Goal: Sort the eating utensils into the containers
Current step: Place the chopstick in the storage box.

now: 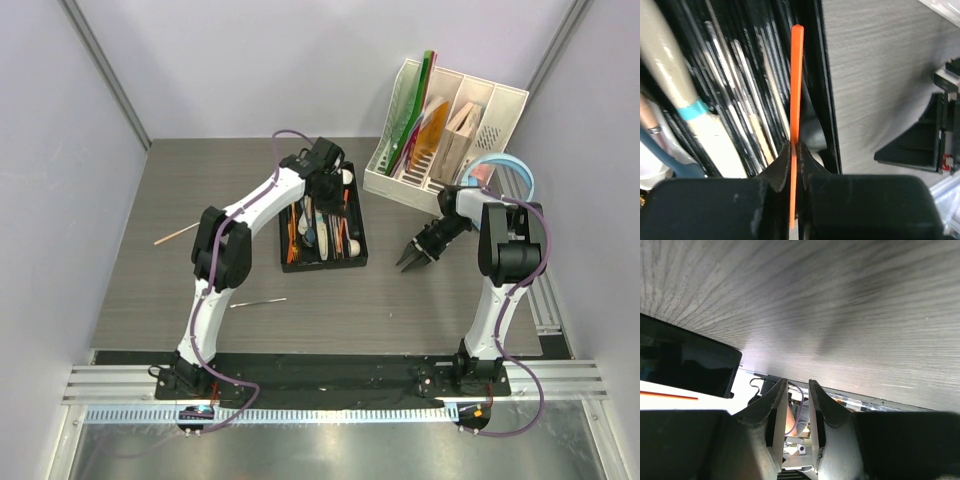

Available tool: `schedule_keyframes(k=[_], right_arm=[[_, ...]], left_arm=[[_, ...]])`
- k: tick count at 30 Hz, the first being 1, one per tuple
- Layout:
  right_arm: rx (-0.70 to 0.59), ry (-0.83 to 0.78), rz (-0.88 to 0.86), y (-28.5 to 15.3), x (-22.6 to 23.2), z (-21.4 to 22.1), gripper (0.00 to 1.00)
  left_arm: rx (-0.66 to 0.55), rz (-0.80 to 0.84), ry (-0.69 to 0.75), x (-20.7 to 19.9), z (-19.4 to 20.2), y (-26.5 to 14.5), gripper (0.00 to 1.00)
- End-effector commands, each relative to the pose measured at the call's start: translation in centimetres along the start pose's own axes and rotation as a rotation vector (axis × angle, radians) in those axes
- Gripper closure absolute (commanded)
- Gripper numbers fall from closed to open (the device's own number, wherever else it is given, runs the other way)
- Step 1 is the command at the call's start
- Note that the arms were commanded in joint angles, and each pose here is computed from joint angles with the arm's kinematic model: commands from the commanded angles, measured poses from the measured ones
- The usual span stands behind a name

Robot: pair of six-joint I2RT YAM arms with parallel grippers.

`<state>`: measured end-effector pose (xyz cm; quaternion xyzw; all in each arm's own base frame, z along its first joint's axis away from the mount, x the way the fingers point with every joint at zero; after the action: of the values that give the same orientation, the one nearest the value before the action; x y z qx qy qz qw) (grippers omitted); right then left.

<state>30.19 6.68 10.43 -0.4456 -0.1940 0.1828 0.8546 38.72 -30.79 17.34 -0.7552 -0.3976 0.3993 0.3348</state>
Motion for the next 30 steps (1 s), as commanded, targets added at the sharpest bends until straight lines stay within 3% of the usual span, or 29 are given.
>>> schedule_keyframes(k=[1, 12, 21, 27, 30], right_arm=[[0.053, 0.027, 0.070, 0.8, -0.8, 0.1, 0.71], [0.057, 0.030, 0.096, 1.3, -1.2, -0.1, 0.71], [0.053, 0.026, 0.088, 1.1, -1.0, 0.0, 0.71], [0.057, 0.030, 0.093, 1.3, -1.2, -0.1, 0.71], [0.058, 0.034, 0.094, 1.4, -1.1, -0.2, 0.71]], left_arm=[[-0.110, -0.058, -0.024, 0.6, -1.6, -0.9, 1.00], [-0.126, -0.140, -0.063, 3.0, -1.4, 1.7, 1.00], [-0.016, -0.081, -0.106, 3.3, -0.8, 5.0, 1.00], [0.022, -0.085, -0.095, 3.4, 0.0, 4.5, 0.83], [-0.025, -0.062, -0.056, 2.8, -0.4, 2.2, 0.76]])
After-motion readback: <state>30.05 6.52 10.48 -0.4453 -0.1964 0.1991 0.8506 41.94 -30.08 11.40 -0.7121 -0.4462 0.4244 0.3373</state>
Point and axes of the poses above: each gripper's point midway between its finger pads, its own y axis out along the fingers, its own x axis along the line the jaws close on, z = x × y, the point moved 9 cm from there along -y, back along the fingers, and after that the axes turned 14 degrees about y, right-handed, at the moved point
